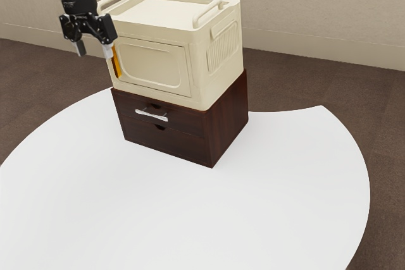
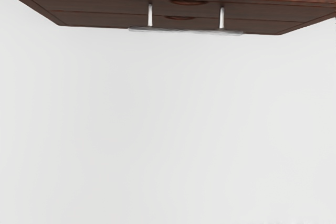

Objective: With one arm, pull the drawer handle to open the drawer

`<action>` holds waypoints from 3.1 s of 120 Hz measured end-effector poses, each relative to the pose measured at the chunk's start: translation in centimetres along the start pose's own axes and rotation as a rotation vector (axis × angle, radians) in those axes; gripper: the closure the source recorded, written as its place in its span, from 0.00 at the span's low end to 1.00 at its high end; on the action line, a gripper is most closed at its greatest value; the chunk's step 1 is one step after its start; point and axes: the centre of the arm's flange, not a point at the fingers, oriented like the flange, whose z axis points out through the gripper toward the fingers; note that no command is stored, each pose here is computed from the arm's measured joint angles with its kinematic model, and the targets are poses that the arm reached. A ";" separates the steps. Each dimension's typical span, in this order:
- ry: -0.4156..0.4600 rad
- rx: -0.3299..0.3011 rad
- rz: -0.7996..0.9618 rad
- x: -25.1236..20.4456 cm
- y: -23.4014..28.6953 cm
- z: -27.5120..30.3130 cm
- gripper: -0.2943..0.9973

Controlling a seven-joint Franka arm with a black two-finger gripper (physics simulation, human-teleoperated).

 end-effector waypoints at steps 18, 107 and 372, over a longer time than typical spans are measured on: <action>-0.002 0.004 0.006 0.0 -0.1 0.0 0.23; 0.066 0.129 0.287 -5.1 9.9 4.6 0.23; 0.284 0.254 1.545 2.7 2.9 22.8 0.23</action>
